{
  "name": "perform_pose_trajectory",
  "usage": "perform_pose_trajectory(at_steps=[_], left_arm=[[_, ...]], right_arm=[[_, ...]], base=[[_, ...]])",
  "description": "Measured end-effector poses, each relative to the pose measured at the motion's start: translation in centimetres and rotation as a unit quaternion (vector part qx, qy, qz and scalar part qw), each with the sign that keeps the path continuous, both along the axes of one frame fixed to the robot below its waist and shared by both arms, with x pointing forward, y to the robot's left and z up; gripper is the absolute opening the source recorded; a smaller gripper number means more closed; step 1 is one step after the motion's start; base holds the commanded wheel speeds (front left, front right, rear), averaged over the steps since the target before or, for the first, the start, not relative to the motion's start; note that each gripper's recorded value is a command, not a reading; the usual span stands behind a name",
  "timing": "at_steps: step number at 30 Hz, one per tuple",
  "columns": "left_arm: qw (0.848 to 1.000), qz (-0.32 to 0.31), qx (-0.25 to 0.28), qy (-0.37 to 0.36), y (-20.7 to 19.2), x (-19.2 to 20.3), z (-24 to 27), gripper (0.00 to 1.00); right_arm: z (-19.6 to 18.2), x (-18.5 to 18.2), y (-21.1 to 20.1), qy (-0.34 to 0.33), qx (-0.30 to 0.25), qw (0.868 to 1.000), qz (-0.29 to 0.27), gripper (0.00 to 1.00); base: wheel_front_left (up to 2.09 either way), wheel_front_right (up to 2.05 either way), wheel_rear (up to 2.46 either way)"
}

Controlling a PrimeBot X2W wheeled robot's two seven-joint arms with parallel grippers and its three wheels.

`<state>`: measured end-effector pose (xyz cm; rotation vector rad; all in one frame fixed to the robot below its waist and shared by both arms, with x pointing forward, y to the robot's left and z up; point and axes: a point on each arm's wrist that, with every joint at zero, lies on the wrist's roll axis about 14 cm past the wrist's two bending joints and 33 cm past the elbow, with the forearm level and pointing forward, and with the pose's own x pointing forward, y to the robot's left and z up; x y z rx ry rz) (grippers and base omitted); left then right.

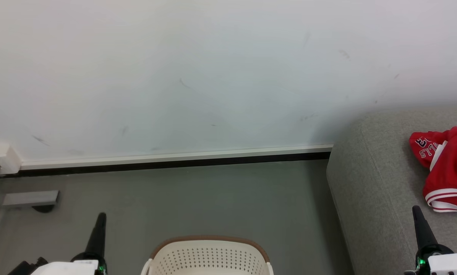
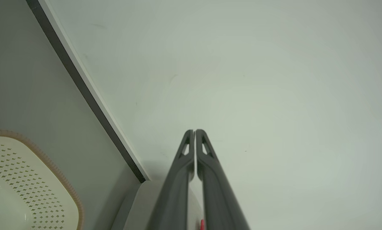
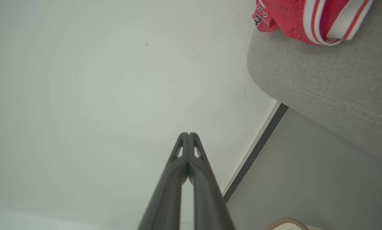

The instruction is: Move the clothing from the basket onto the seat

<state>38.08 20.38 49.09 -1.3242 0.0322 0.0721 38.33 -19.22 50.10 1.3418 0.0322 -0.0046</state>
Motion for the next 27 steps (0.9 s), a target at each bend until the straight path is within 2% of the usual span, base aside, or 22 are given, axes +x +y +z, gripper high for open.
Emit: perform_pose_trajectory(at_steps=[27], left_arm=[[0.995, -0.011, -0.1, -0.024, -0.4, 0.7, 1.2, 0.0]], right_arm=[[0.3, 0.4, -0.6, -0.005, 0.093, 0.996, -0.008, 0.0]], base=[[0.0, 0.0, 0.0]])
